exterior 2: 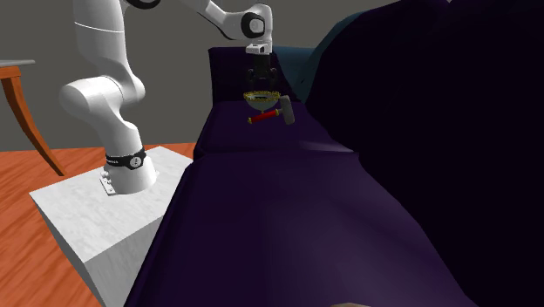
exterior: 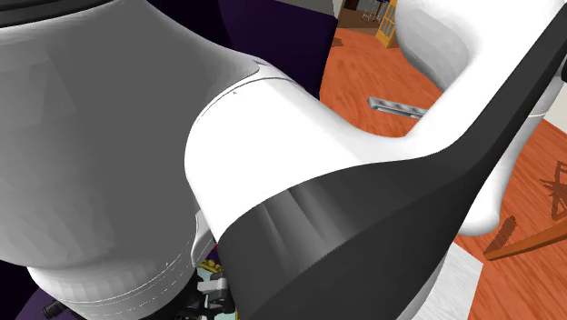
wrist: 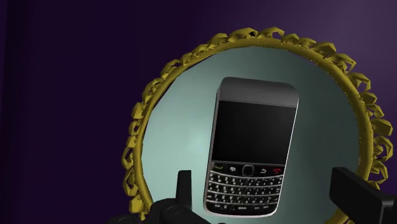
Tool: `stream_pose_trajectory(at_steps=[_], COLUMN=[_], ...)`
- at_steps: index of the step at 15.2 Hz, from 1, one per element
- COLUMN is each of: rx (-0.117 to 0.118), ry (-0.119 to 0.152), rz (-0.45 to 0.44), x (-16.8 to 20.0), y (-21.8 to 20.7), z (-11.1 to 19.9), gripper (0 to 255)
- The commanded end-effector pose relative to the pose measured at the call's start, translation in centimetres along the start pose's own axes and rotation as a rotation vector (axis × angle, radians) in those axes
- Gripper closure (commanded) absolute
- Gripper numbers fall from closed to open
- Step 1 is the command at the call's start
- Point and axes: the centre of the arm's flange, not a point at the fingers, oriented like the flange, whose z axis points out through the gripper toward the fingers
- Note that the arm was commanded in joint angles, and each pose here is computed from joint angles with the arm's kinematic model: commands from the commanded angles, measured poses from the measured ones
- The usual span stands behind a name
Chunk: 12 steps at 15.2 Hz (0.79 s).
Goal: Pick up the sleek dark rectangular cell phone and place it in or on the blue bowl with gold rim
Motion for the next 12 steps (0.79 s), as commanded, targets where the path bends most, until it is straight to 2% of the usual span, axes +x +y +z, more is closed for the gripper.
stream_pose_trajectory(at_steps=[1,4,12], rx=[0.0,0.0,0.0], ry=[0.0,0.0,0.0], rz=[0.0,0.0,0.0], x=[0.0,0.0,0.0], y=[0.0,0.0,0.0], z=[-1.3,-5.0,-5.0], gripper=[0,0,0])
